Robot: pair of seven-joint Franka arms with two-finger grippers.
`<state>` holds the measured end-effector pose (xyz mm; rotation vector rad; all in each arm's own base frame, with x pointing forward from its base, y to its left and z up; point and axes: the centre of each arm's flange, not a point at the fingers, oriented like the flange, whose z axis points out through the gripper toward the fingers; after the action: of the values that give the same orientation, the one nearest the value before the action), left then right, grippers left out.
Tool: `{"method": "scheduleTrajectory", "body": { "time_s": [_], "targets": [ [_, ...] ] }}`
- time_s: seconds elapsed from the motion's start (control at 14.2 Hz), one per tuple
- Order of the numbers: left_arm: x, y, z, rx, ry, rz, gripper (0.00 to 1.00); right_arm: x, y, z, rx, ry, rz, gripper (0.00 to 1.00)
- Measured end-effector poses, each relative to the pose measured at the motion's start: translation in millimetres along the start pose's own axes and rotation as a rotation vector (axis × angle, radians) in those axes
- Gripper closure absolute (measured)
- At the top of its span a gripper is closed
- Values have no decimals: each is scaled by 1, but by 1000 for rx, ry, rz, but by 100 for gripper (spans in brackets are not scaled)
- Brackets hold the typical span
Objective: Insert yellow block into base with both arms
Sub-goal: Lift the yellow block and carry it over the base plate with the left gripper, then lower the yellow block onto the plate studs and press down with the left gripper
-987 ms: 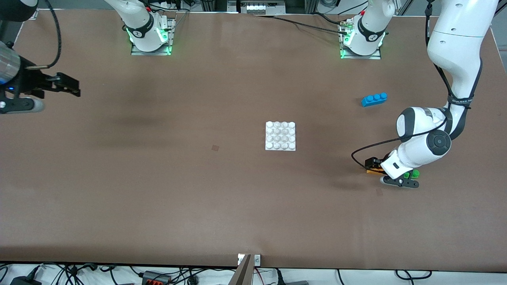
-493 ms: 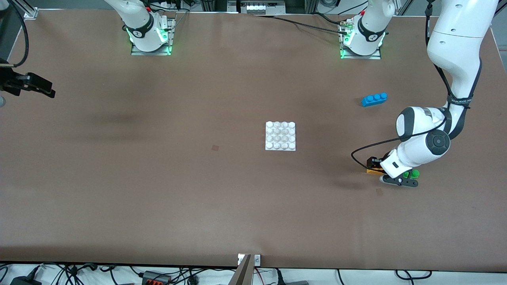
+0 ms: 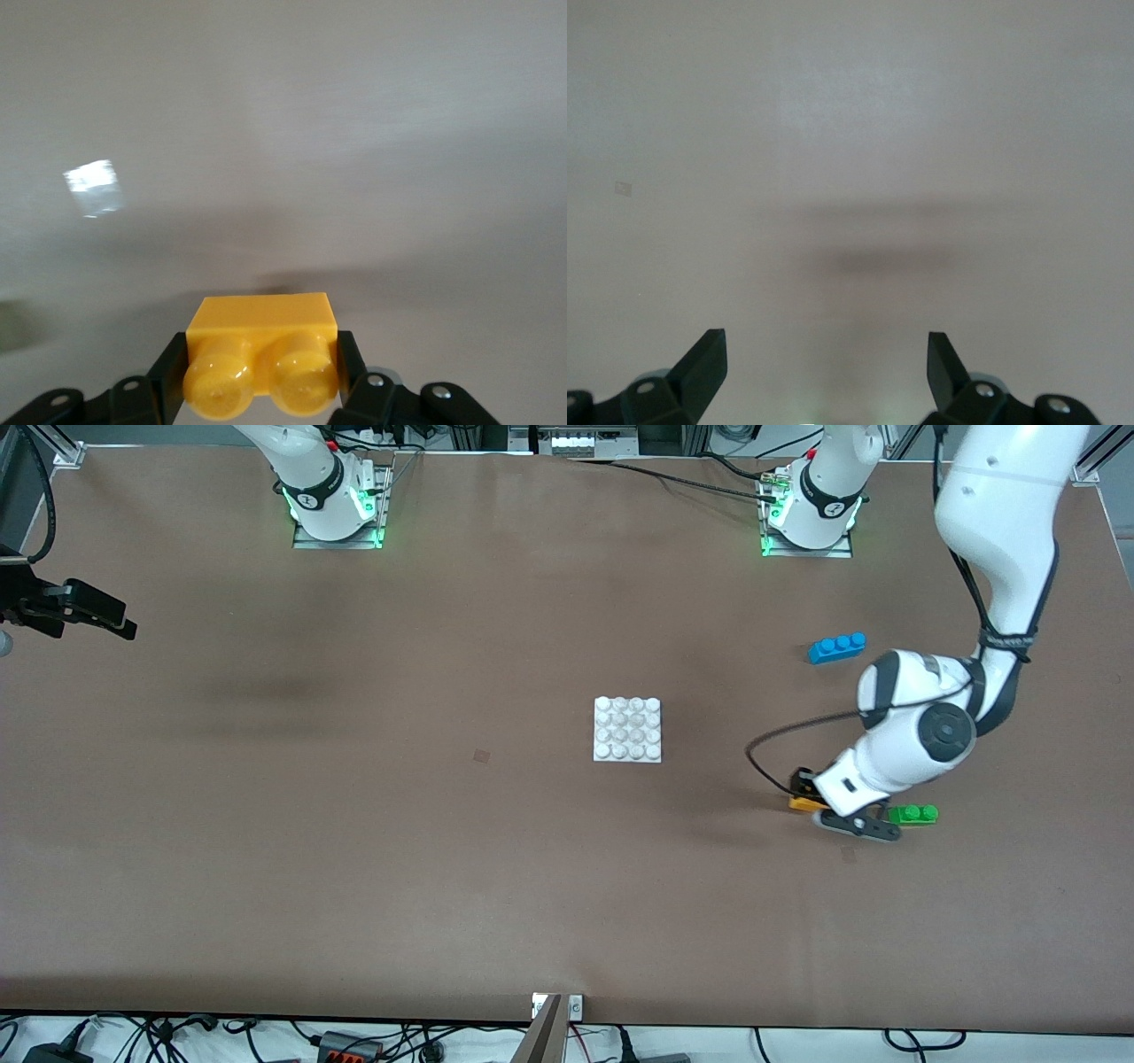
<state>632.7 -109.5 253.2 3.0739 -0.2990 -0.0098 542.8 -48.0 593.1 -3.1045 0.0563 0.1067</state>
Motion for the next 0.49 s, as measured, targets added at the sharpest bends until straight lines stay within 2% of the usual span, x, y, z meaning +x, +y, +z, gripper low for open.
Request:
{"method": "scheduleTrajectory", "body": {
  "time_s": [0.21, 0.49],
  "targets": [
    [-12, 103, -41, 7, -25, -22, 30, 0, 2, 0, -17, -1, 0, 0],
    [-48, 240, -34, -1, -33, -110, 30, 0, 2, 0, -25, -2, -1, 0]
  ]
}}
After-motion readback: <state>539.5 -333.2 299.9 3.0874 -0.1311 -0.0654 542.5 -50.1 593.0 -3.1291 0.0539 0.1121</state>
